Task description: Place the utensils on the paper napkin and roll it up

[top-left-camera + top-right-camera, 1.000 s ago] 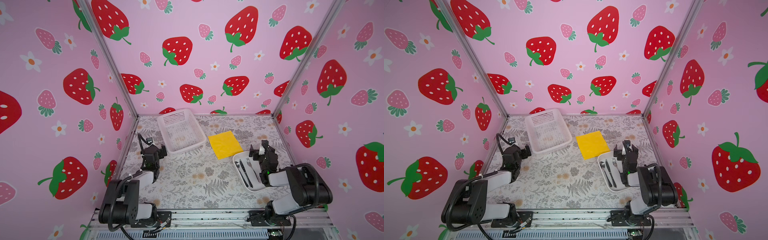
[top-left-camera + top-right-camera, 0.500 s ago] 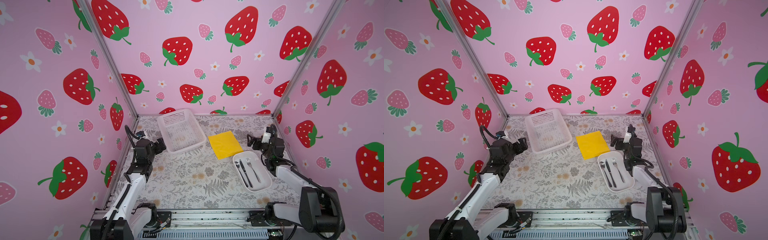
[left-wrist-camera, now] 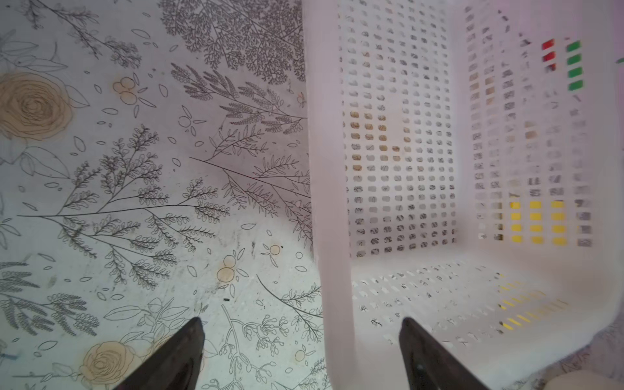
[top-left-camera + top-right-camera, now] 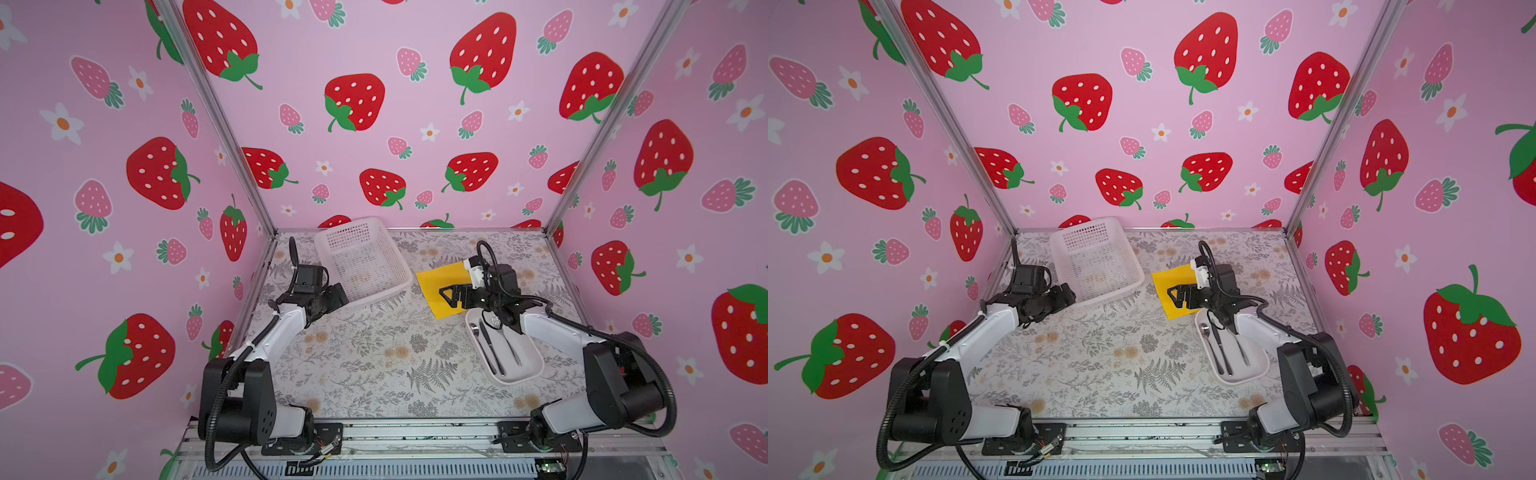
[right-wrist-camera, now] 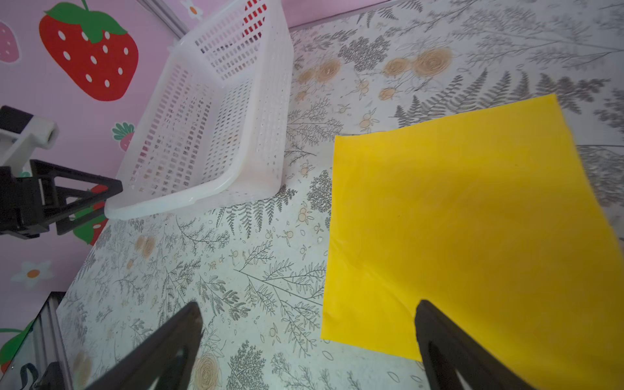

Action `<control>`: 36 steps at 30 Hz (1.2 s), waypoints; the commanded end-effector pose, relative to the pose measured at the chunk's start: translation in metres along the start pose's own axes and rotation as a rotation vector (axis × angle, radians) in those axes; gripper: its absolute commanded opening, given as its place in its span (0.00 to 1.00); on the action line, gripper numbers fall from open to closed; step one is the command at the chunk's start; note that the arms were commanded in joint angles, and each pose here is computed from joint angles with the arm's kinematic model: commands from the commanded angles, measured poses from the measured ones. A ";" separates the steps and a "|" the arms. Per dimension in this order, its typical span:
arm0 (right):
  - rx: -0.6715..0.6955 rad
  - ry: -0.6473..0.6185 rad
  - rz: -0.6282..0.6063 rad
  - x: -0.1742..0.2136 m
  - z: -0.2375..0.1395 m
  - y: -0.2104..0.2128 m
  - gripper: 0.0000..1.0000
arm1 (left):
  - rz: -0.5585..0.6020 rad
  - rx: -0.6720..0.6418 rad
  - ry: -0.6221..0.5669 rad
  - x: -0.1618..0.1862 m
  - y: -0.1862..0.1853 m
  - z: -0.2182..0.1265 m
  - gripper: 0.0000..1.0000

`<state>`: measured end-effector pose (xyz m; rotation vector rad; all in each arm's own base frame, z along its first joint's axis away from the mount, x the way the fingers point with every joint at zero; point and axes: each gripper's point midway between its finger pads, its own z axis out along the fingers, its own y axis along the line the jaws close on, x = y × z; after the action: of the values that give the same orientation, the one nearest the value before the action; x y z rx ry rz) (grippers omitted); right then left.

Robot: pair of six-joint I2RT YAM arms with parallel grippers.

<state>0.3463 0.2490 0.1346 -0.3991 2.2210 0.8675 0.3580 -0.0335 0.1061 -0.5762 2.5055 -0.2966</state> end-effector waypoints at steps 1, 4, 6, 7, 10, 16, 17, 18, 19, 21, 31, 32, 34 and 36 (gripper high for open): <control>0.098 0.057 0.079 0.011 0.016 -0.014 1.00 | -0.028 -0.164 0.001 -0.007 0.029 -0.002 0.92; 0.069 0.101 0.097 0.018 0.032 -0.007 1.00 | -0.065 -0.201 0.010 -0.007 0.046 0.002 0.92; 0.100 0.128 0.112 0.023 0.043 -0.010 1.00 | -0.092 -0.230 0.007 -0.009 0.059 0.003 0.92; 0.111 0.141 0.112 0.025 0.047 -0.011 1.00 | -0.106 -0.230 0.006 -0.011 0.062 0.004 0.92; 0.179 0.195 0.097 0.031 0.061 -0.018 0.99 | -0.122 -0.229 0.007 -0.016 0.067 0.005 0.92; 0.351 0.294 0.034 0.038 0.084 -0.039 0.99 | -0.165 -0.250 -0.026 -0.038 0.074 -0.008 0.92; 0.368 0.319 0.025 0.040 0.088 -0.041 0.99 | -0.165 -0.251 -0.043 -0.042 0.073 -0.013 0.91; 0.377 0.336 0.015 0.042 0.093 -0.042 0.99 | -0.166 -0.264 -0.062 -0.046 0.075 -0.019 0.92; 0.382 0.348 0.009 0.043 0.097 -0.042 0.98 | -0.167 -0.271 -0.077 -0.048 0.076 -0.024 0.92; 0.405 0.373 -0.007 0.046 0.104 -0.046 0.98 | -0.165 -0.260 -0.098 -0.051 0.074 -0.034 0.92; 0.323 0.528 -0.114 0.095 0.111 -0.014 0.94 | -0.119 -0.003 -0.226 -0.053 0.031 -0.094 0.92; 0.306 0.547 -0.120 0.104 0.108 -0.008 0.93 | -0.108 0.023 -0.232 -0.052 0.027 -0.099 0.92; 0.262 0.577 -0.135 0.123 0.101 0.007 0.92 | -0.093 0.068 -0.235 -0.050 0.019 -0.109 0.92; 0.245 0.605 -0.146 0.140 0.089 0.019 0.90 | -0.073 0.120 -0.226 -0.045 0.010 -0.117 0.92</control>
<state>0.3485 0.3318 0.0299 -0.6450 2.5827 0.4153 0.3315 0.0224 0.2197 -0.6843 2.2068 -0.2866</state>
